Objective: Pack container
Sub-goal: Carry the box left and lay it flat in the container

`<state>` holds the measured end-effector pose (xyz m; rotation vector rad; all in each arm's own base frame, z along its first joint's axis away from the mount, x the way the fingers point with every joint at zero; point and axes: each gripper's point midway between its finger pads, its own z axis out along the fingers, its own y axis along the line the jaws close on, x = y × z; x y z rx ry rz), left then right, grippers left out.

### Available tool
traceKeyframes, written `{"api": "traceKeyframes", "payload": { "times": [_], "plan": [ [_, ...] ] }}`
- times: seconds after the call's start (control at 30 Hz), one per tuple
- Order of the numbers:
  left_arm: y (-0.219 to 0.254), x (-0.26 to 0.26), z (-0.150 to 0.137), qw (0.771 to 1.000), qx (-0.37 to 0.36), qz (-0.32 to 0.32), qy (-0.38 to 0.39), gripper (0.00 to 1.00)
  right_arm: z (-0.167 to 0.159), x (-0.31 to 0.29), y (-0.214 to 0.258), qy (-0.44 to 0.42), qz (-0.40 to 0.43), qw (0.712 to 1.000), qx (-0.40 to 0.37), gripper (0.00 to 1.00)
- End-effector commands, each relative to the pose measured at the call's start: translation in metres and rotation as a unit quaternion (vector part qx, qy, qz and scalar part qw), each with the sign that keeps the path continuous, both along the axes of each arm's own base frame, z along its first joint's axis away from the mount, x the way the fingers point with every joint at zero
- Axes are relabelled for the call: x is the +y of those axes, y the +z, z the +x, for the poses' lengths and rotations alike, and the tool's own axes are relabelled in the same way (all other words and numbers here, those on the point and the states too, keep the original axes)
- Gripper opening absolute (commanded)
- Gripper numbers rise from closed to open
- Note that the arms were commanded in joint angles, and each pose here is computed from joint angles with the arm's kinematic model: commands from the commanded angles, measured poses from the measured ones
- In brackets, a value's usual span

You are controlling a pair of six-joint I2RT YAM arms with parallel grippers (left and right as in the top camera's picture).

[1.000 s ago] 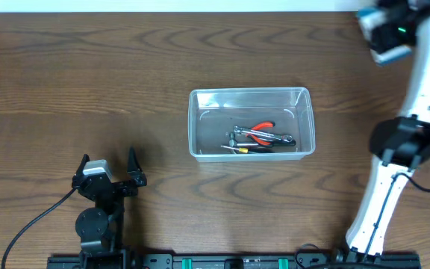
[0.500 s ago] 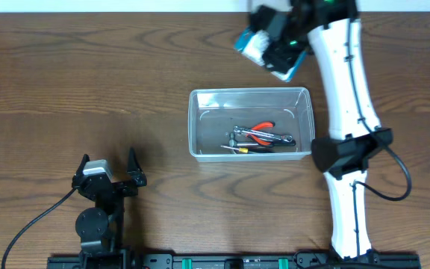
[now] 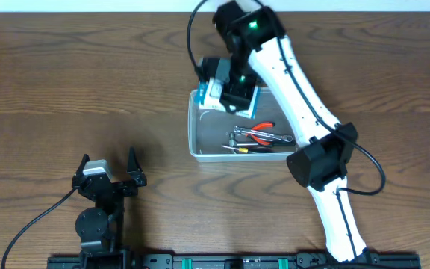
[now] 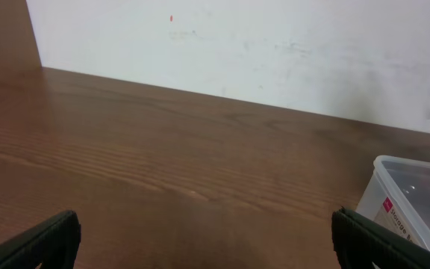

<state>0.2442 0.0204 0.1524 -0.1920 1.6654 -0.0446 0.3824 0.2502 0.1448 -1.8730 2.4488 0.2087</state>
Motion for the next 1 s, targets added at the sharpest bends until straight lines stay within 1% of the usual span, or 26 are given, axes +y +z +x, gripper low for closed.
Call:
{"api": "traceKeyframes", "payload": {
  "times": [0.0, 0.17, 0.43, 0.63, 0.73, 0.97],
  "plan": [
    [-0.016, 0.004, -0.001, 1.0, 0.025, 0.002, 0.011, 0.98, -0.012, -0.005, -0.008, 0.015, -0.007, 1.0, 0.026, 0.69],
    [-0.016, 0.004, -0.001, 1.0, 0.025, 0.002, 0.011, 0.98, -0.027, -0.002, -0.022, 0.02, 0.003, 0.997, 0.07, 0.68],
    [-0.016, 0.004, -0.001, 1.0, 0.025, 0.002, 0.011, 0.98, -0.046, -0.012, -0.047, 0.041, -0.02, 0.992, 0.119, 0.68],
    [-0.016, 0.004, -0.001, 1.0, 0.025, 0.002, 0.011, 0.98, -0.05, -0.016, -0.069, 0.039, -0.028, 0.99, 0.134, 0.69],
    [-0.016, 0.004, -0.001, 1.0, 0.025, 0.002, 0.011, 0.98, -0.05, -0.016, -0.077, 0.039, -0.029, 0.99, 0.136, 0.72],
    [-0.016, 0.004, -0.001, 1.0, 0.025, 0.002, 0.011, 0.98, -0.045, -0.017, -0.083, 0.033, -0.024, 0.991, 0.128, 0.88]
  ]
}}
